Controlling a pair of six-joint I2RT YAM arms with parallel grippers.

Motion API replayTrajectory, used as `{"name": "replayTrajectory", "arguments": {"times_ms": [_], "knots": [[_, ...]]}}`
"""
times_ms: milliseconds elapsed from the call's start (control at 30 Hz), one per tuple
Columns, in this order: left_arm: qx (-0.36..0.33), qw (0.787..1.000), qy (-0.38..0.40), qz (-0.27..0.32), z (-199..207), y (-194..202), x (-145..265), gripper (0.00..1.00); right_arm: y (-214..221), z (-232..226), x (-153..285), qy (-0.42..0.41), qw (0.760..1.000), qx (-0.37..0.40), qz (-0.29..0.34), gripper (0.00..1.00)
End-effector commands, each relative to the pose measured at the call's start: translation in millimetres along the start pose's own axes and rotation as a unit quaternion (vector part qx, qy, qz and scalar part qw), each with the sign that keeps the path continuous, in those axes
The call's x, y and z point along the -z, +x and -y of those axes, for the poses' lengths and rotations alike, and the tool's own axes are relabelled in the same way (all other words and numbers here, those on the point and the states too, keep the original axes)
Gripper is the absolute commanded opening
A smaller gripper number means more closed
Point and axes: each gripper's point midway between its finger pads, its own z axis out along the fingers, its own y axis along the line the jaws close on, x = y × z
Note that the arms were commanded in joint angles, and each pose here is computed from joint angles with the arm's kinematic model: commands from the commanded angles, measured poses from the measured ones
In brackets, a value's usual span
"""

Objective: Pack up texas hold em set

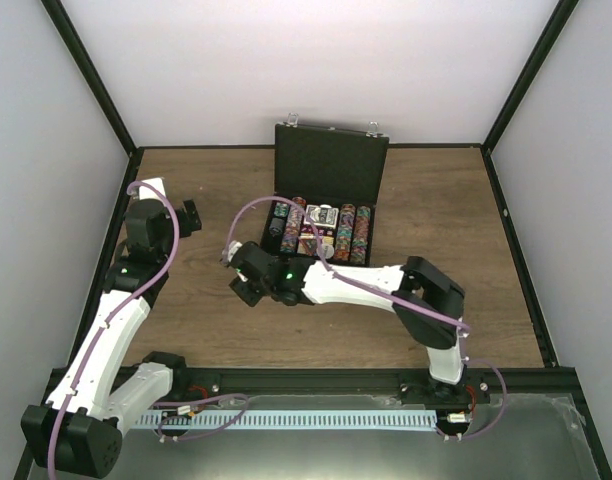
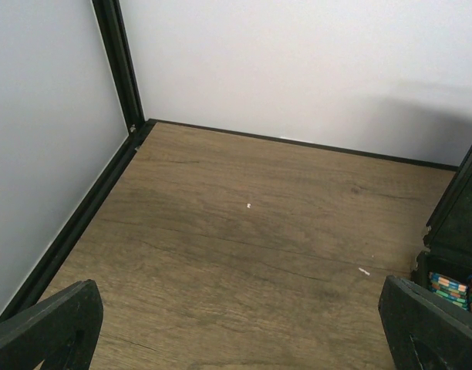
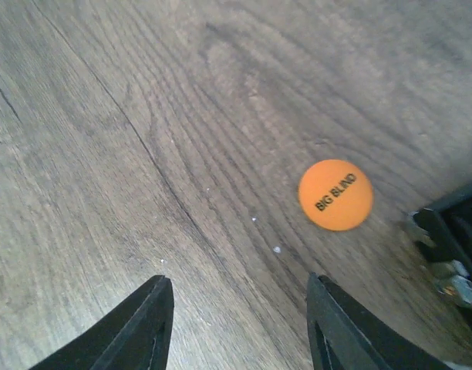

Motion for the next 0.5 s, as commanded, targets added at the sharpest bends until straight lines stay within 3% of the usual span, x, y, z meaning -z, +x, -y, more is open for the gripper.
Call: {"name": "replayTrajectory", "arguments": {"times_ms": [0,467], "knots": [[0.002,1.0,0.007,0.008,2,-5,3,1.0,-6,28,22,0.028,0.998,-0.052,0.009,0.49],[0.0,1.0,0.022,0.003,8,-3,3,1.0,-3,24,-41,0.028,0.991,-0.109,-0.076,0.68]]}}
